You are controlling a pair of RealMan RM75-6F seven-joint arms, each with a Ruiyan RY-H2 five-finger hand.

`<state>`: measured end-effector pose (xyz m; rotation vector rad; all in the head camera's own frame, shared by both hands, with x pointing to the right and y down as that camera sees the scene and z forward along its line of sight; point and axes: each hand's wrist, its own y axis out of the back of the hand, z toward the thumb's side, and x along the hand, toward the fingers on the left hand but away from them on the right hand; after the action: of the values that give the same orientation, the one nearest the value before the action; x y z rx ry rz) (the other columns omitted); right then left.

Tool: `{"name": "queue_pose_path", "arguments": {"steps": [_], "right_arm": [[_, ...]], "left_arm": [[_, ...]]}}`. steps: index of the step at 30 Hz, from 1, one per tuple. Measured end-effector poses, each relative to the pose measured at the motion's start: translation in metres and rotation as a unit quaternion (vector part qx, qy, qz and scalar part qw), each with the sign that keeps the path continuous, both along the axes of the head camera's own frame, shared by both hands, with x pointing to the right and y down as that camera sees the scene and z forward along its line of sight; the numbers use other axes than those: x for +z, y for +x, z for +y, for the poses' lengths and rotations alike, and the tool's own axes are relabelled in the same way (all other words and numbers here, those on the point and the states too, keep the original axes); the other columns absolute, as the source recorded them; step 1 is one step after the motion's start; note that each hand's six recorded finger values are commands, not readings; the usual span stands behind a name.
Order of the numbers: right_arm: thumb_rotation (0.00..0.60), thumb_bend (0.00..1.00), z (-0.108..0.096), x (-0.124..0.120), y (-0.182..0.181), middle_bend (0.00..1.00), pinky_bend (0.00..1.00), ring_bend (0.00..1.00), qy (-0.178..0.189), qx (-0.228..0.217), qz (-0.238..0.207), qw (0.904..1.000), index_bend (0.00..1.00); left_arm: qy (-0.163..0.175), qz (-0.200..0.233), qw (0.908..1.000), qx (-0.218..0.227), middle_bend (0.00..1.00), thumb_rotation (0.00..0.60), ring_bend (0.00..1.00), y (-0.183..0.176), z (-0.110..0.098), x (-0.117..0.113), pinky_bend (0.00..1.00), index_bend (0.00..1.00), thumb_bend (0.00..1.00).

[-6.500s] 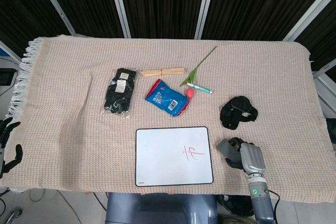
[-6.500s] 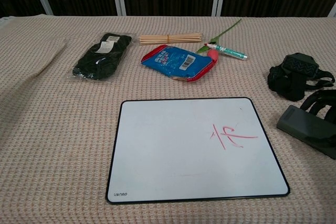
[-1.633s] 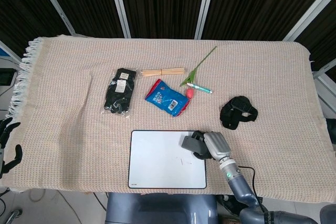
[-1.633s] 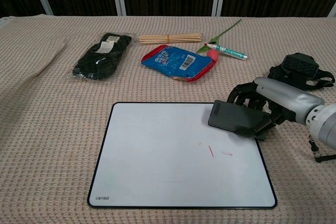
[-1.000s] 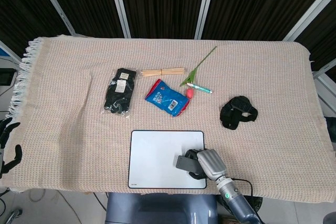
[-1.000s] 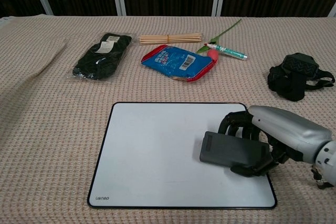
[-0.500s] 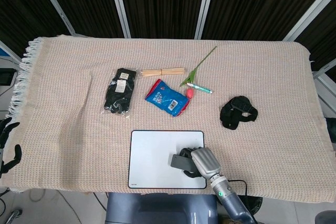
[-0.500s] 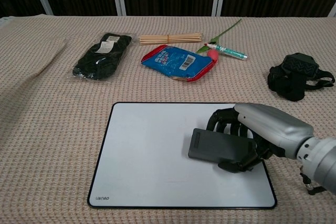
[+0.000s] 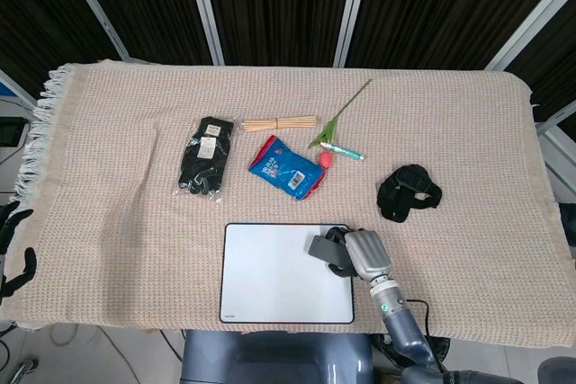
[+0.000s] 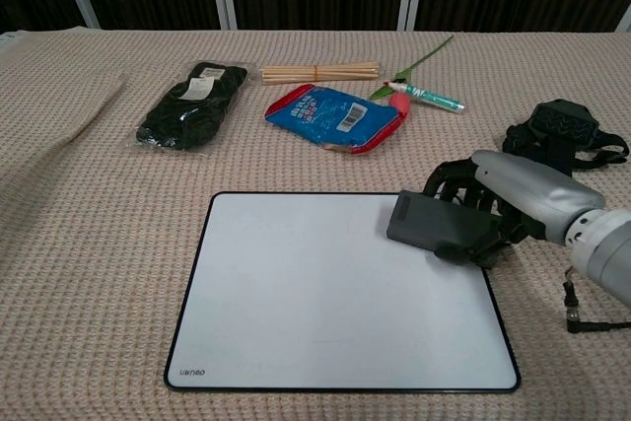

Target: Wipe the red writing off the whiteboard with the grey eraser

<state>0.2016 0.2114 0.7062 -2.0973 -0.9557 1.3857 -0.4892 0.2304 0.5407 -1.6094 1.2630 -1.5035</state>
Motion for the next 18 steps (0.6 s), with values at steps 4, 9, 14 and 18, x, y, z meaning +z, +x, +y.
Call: {"name": "queue_pose_path", "arguments": {"steps": [4, 9, 14, 18], "right_arm": [[0.600, 0.52, -0.008, -0.003, 0.013, 0.56, 0.47, 0.57, 0.004, 0.011, 0.008, 0.9999, 0.60], [0.600, 0.52, -0.018, -0.009, 0.033, 0.56, 0.47, 0.56, 0.007, 0.023, 0.012, 0.9996, 0.60], [0.600, 0.52, -0.023, -0.015, 0.049, 0.54, 0.45, 0.55, -0.004, 0.027, -0.001, 0.9996, 0.60], [0.600, 0.51, -0.025, -0.019, 0.063, 0.53, 0.42, 0.52, -0.010, 0.019, -0.005, 0.9998, 0.60]], "left_arm": [[0.000, 0.000, 1.0000, 0.001, 0.05, 0.600, 0.03, 0.001, 0.000, 0.000, 0.09, 0.17, 0.56], [0.000, 0.000, 1.0000, 0.002, 0.05, 0.600, 0.03, 0.002, 0.000, 0.000, 0.09, 0.17, 0.56], [-0.001, -0.001, 1.0000, 0.003, 0.05, 0.600, 0.03, 0.003, 0.001, 0.001, 0.09, 0.17, 0.56], [-0.001, -0.002, 1.0000, 0.003, 0.05, 0.600, 0.03, 0.004, 0.001, 0.002, 0.09, 0.17, 0.56]]}}
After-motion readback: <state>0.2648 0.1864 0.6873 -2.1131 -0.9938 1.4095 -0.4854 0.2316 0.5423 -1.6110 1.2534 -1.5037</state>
